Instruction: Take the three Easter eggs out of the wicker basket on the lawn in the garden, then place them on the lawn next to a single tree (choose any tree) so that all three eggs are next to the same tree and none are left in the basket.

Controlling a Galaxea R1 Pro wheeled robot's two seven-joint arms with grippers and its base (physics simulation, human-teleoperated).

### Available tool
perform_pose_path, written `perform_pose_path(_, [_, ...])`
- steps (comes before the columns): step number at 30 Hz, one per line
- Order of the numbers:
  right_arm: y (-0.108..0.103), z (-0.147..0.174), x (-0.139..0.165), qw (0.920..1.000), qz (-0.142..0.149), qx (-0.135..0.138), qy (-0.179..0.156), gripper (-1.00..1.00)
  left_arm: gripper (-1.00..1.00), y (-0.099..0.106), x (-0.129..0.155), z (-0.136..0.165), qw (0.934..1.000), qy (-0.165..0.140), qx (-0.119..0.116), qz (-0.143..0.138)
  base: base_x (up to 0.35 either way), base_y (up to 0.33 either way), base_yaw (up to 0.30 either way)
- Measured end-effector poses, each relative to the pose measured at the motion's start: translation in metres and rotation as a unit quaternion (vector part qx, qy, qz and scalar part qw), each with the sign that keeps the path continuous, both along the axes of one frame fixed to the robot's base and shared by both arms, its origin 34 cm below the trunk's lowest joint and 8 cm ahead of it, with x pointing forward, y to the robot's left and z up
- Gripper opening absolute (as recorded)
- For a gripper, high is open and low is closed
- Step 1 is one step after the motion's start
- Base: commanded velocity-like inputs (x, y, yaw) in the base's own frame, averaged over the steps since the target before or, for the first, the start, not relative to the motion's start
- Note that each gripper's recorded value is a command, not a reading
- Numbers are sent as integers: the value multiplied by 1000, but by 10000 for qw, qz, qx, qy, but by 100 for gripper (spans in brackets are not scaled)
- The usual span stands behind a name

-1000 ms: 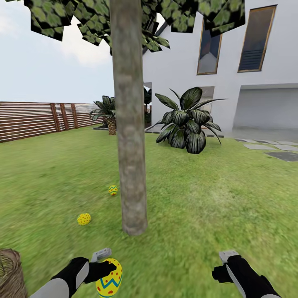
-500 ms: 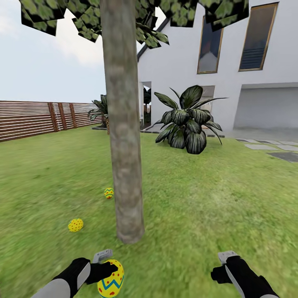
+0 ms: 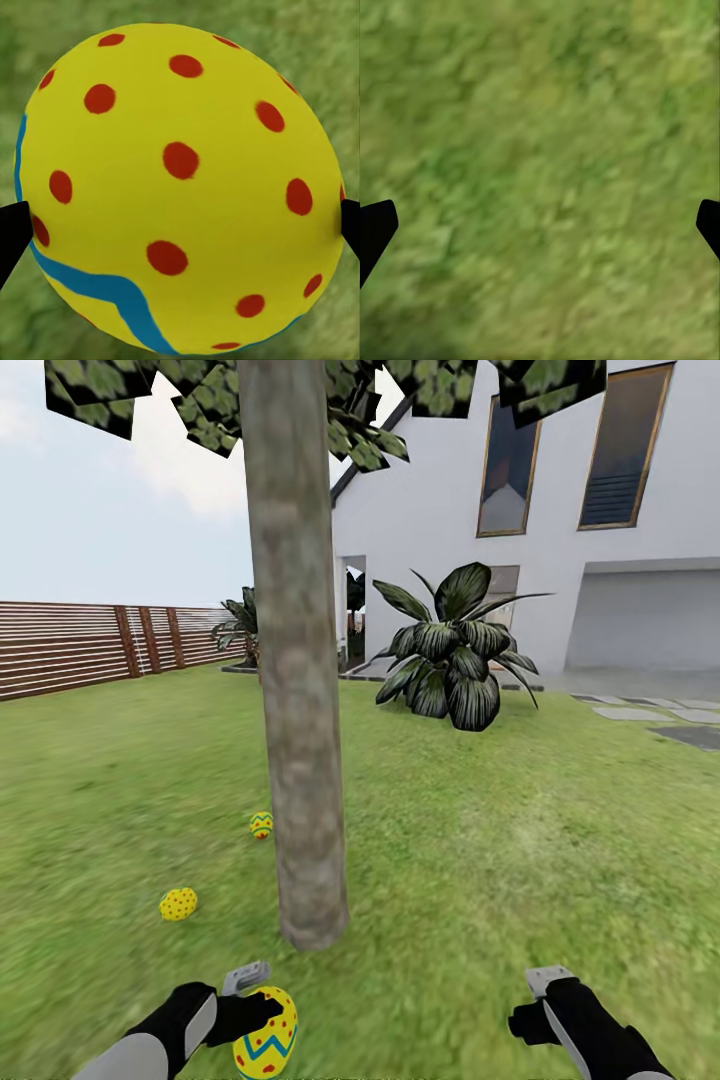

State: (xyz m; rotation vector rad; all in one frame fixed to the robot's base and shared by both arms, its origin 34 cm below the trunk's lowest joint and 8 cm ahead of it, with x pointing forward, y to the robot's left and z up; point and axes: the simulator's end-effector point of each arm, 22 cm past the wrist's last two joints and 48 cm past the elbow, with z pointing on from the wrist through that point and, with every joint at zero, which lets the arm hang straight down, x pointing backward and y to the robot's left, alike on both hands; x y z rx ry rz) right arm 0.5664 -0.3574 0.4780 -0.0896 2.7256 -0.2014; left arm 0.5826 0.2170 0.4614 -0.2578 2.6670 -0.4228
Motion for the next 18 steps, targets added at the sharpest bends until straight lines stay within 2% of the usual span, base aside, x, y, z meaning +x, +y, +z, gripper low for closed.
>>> perform_pose_path(16, [0,-34,-7,10000,7,-4,3,100,-100,-3,-6,-34,10000,-4,-11,-14,1,0,0])
perform_pose_path(18, [1,-38,-8,10000,8,-3,1,100,-100,-3,-8,-38,10000,-5,-11,-15,185,0,0])
